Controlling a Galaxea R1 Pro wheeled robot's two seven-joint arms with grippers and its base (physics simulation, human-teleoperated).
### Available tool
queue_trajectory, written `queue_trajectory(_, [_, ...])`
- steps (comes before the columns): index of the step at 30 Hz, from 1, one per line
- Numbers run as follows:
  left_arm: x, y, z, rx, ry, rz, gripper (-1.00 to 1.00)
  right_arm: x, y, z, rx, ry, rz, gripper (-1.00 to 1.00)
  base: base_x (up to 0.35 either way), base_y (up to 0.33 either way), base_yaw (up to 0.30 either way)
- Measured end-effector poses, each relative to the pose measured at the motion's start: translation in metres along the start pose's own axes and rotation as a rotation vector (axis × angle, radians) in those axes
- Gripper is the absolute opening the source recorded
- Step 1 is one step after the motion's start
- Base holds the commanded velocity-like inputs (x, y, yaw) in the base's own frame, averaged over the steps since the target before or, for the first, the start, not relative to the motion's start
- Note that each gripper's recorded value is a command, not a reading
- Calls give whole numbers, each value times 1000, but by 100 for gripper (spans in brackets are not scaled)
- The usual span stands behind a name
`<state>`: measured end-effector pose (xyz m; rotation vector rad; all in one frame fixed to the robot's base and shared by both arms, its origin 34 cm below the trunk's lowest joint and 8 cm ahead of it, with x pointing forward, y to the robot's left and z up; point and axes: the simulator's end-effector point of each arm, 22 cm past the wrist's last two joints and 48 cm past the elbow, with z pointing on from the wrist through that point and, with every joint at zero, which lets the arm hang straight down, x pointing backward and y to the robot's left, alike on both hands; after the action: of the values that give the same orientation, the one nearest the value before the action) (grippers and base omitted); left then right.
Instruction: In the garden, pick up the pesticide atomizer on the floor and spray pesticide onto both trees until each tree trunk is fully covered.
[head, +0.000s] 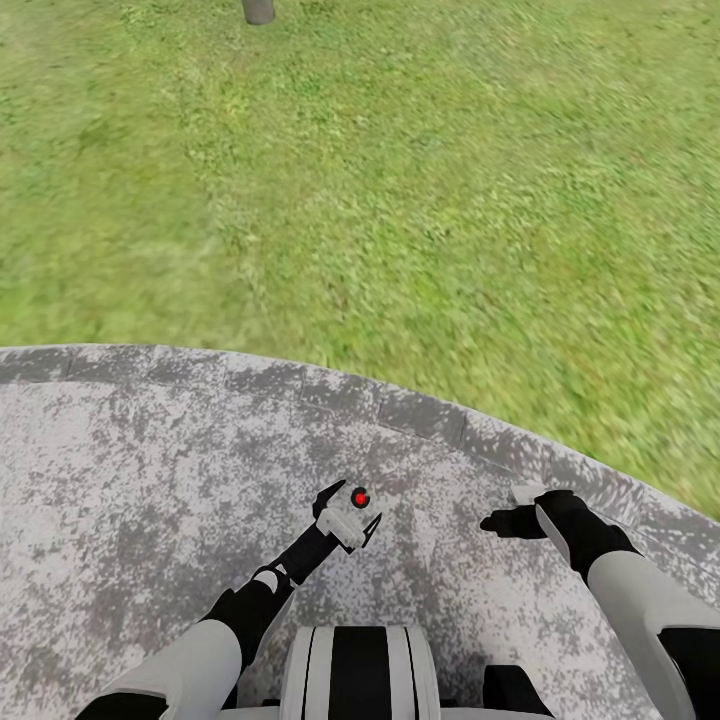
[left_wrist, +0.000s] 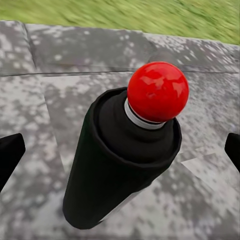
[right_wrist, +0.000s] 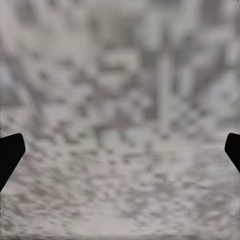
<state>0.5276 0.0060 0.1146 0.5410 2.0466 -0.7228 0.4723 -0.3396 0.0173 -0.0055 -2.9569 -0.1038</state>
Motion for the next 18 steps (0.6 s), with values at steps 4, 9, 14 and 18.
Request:
queue_trajectory(4, [0, 0, 0, 0, 0, 0, 100, 0, 0, 0, -1, -1, 1, 100, 0, 0, 0])
queue_trajectory(9, [0, 0, 0, 0, 0, 0, 100, -1, -2, -1, 1, -3, 1, 100, 0, 0, 0])
queue_trajectory(14, [0, 0, 0, 0, 0, 0, 100, -1, -1, -1, 1, -3, 0, 100, 0, 0, 0])
queue_trajectory(18, [0, 0, 0, 0, 0, 0, 100, -1, -1, 0, 1, -2, -1, 100, 0, 0, 0])
